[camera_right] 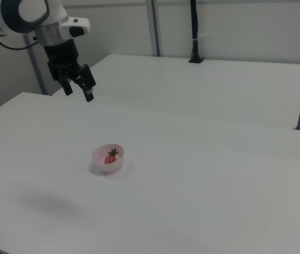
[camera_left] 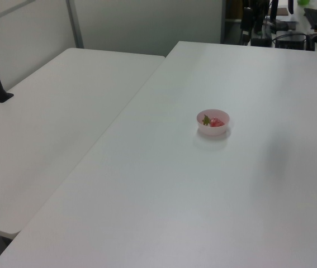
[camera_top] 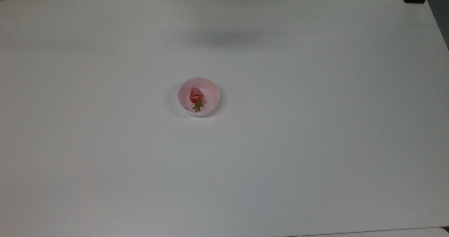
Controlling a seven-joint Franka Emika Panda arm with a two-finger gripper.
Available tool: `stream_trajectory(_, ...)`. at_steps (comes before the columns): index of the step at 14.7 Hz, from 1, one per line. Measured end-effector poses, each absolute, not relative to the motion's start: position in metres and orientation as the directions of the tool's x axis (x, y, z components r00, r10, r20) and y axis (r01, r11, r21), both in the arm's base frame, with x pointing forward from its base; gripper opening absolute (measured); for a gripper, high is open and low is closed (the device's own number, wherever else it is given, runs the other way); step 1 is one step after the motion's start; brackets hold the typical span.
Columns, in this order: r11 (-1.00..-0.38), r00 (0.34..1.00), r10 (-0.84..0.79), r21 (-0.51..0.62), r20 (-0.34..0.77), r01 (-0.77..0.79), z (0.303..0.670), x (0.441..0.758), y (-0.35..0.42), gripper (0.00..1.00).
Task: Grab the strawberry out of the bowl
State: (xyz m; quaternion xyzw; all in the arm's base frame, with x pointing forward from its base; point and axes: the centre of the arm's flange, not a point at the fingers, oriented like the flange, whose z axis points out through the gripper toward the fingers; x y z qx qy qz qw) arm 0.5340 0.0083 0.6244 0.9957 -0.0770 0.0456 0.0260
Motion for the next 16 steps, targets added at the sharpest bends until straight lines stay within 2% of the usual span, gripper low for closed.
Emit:
stream_trajectory(8, -0.986, 0.983, -0.154, 0.043, 0.100, -0.159, 0.627, 0.534, 0.007, 1.00)
stream_trajectory(10, -0.994, 0.992, -0.095, 0.051, 0.088, -0.100, 0.622, 0.537, 0.004, 1.00)
stream_trajectory(13, -0.989, 0.991, 0.132, 0.063, 0.009, 0.131, 0.587, 0.554, 0.002, 1.00)
stream_trajectory(16, -0.974, 0.976, 0.208, 0.080, -0.057, 0.212, 0.532, 0.582, 0.006, 1.00)
